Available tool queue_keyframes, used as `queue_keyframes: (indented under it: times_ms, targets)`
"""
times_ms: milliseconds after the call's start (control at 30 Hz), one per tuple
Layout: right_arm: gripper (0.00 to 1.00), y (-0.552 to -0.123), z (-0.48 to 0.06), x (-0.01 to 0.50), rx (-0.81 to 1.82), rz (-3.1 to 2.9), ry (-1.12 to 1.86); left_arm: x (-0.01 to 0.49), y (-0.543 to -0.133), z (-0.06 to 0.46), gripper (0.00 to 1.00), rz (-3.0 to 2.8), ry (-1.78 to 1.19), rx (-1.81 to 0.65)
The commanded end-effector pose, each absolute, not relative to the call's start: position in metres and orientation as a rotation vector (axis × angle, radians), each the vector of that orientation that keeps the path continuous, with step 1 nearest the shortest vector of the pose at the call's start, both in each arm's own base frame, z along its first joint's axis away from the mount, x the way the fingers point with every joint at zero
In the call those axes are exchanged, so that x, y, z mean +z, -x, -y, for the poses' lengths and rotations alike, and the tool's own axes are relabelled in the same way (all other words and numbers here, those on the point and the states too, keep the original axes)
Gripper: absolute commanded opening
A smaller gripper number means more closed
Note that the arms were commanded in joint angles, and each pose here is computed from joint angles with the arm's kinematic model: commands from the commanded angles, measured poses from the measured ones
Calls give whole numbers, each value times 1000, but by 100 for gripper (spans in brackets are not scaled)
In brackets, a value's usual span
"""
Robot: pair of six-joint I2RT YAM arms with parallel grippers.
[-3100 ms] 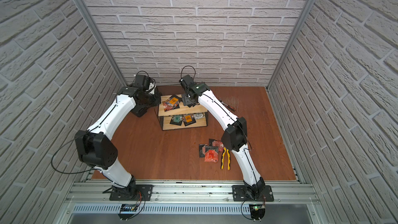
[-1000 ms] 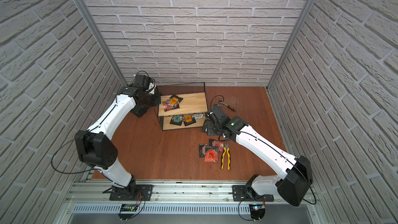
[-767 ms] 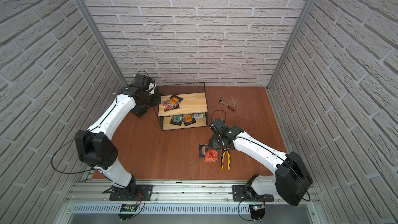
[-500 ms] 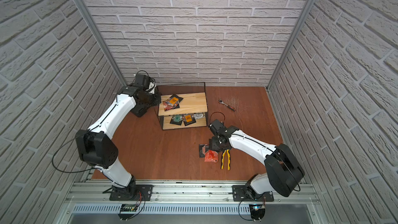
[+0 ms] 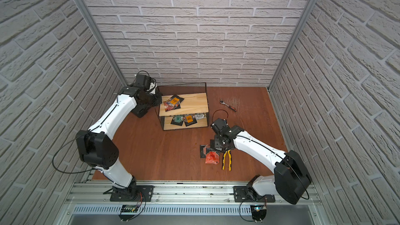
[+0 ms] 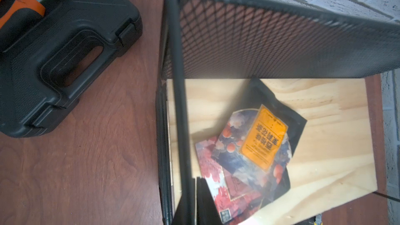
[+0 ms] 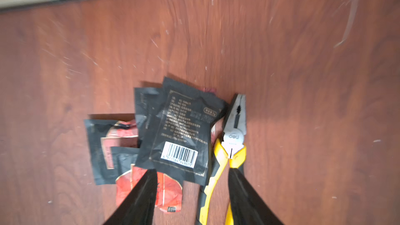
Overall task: Remove the tea bags from the shelf
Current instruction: Place the tea bag at the center of the board, then pick up the tea bag from the shelf.
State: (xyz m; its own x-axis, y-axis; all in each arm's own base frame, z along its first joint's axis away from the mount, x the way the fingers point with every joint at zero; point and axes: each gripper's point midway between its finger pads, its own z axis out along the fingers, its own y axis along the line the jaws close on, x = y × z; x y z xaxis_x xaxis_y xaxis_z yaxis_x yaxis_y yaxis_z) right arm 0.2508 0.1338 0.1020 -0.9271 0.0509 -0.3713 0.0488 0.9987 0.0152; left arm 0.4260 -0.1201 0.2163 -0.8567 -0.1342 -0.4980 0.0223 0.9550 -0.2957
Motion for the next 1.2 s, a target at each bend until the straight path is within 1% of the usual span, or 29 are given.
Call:
queue_keyframes:
  times_ms: [0,133,233,333,367,500,633,767,1033,1167]
  targets:
    - [62,-269,-143,163,-17,-2581,29,216,-433,123,8,-2555,67,-410]
    - [67,-289,-180,210,58,-2486,154,215,-433,123,8,-2558,67,-410]
    - [72,-307,-219,239,99,-2436,251,215,-432,123,8,-2557,67,-412]
    - [92,-328,-257,257,138,-2411,331,216,-432,122,8,-2558,68,-407]
    - [95,-336,-268,262,148,-2404,344,216,-432,122,8,-2558,69,-407]
    - [96,-367,-302,270,168,-2365,380,214,-432,122,8,-2561,70,-408]
    - [96,-394,-324,272,167,-2338,395,214,-431,122,8,-2561,69,-408]
    - [96,-421,-341,258,178,-2341,388,215,-432,122,9,-2558,68,-411]
    - [96,-462,-358,246,235,-2338,363,214,-431,121,8,-2562,65,-408]
    - [97,-476,-362,232,233,-2342,366,214,-431,120,8,-2561,68,-406]
